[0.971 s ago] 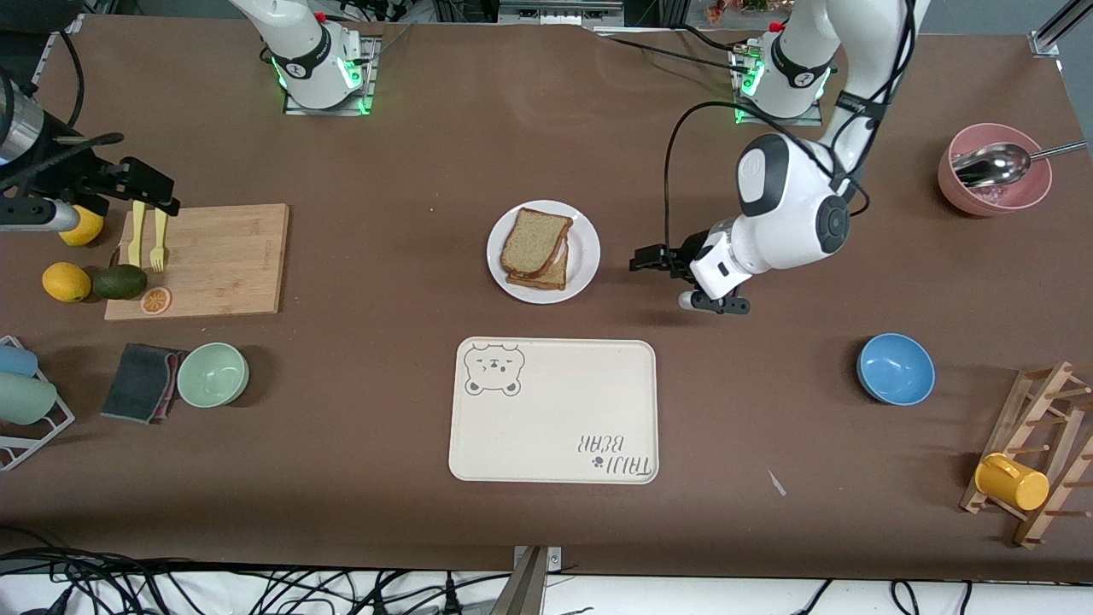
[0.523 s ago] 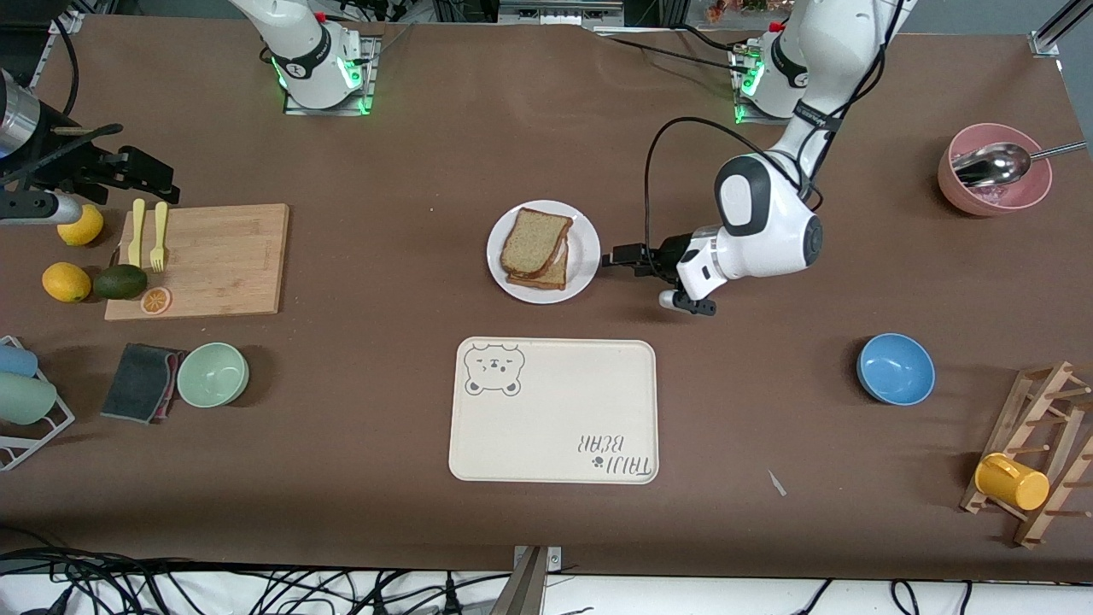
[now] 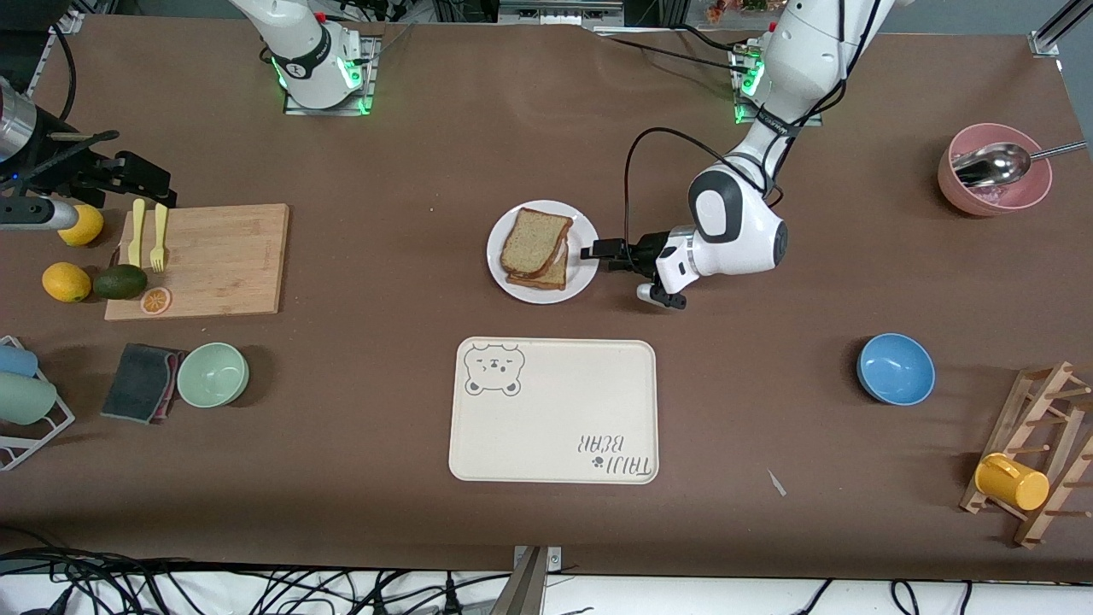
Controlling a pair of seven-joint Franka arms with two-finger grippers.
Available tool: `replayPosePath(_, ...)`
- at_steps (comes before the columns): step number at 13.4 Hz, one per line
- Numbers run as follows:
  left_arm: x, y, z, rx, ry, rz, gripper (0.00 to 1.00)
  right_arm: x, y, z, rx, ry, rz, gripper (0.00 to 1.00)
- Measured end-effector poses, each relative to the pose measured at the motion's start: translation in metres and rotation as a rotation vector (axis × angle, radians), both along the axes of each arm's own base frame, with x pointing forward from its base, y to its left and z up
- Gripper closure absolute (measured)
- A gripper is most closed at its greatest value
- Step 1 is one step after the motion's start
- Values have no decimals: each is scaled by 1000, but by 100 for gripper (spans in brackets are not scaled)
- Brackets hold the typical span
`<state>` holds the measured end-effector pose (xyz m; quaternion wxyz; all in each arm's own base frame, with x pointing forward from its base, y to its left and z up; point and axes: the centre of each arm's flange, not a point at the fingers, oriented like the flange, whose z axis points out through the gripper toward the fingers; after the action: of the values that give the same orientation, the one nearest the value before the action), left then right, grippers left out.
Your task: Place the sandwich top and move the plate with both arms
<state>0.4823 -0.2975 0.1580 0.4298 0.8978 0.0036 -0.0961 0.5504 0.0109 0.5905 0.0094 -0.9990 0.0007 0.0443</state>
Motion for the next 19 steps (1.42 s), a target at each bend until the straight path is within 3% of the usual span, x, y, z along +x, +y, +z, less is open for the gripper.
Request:
replayPosePath(3, -4, -3, -5, 3, 5, -9, 1, 1, 0, -1, 0, 2, 0, 0)
replayPosePath(8, -16, -15, -18, 3, 22, -31, 15, 1, 0, -1, 0, 4, 0, 0)
replayPosePath(11, -19, -13, -24, 5, 19, -41, 44, 0, 0, -2, 0, 6, 0, 0)
replayPosePath(12, -20, -12, -26, 8, 23, -42, 44, 0, 0, -2, 0, 7, 0, 0)
replayPosePath(13, -23, -11, -27, 11, 28, -42, 53, 0, 0, -2, 0, 8, 0, 0)
replayPosePath(14, -25, -10, -29, 13, 32, -43, 66, 0, 0, -2, 0, 8, 0, 0)
replayPosePath(19, -30, -7, -34, 19, 43, -45, 81, 0, -2, -2, 0, 8, -3, 0)
